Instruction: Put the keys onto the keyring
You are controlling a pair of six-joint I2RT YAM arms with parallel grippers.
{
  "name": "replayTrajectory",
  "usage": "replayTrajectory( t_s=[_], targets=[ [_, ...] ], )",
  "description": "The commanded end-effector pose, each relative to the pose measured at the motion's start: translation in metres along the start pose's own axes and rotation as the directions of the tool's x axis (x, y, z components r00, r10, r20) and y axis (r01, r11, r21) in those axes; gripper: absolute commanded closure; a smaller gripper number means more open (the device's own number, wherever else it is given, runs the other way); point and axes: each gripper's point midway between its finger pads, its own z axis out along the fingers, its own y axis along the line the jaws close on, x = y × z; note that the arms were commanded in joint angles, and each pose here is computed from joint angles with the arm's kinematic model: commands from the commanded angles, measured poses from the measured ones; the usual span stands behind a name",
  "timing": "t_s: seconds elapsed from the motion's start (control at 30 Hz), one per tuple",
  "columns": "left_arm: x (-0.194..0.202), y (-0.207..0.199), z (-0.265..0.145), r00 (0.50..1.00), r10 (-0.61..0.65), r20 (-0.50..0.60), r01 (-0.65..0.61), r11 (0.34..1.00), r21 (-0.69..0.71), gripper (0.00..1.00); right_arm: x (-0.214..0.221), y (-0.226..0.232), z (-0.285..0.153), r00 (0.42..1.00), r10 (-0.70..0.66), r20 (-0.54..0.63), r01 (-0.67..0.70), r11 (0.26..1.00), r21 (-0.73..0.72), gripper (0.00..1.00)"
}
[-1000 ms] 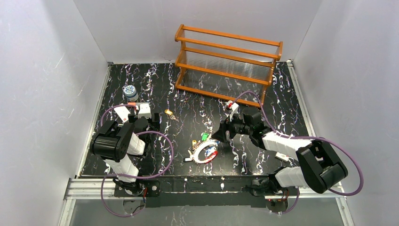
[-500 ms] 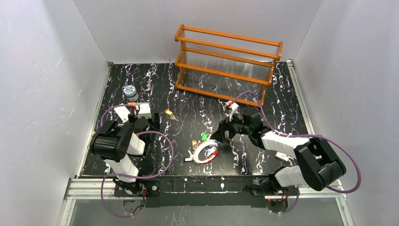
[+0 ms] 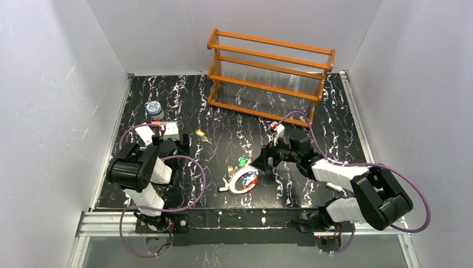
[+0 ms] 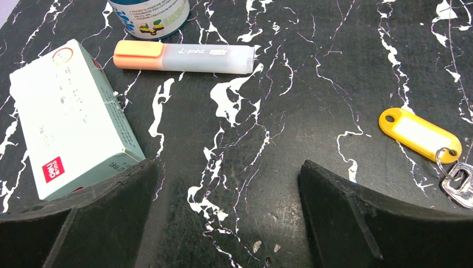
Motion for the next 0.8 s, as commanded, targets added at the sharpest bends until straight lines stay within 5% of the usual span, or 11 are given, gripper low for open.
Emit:
replayTrajectory(
  t_s=[0.0, 0.77],
  targets=[
    [-0.0083, 0.0053, 0.0035, 1.0, -0.019, 0.023, 0.019, 0.999, -0.033, 0.02, -0.0132, 0.003, -0.0021, 0.999, -0.025, 0.047, 0.025, 1.0, -0.009, 0.01],
    [-0.0084, 0.0051, 0.0035, 1.0, -0.019, 0.024, 0.019, 0.999, -0.031, 0.02, -0.0173, 0.0114, -0.0082, 0.998, -0.033, 0.046, 0.035, 0.999, -0.029, 0.01]
  ],
)
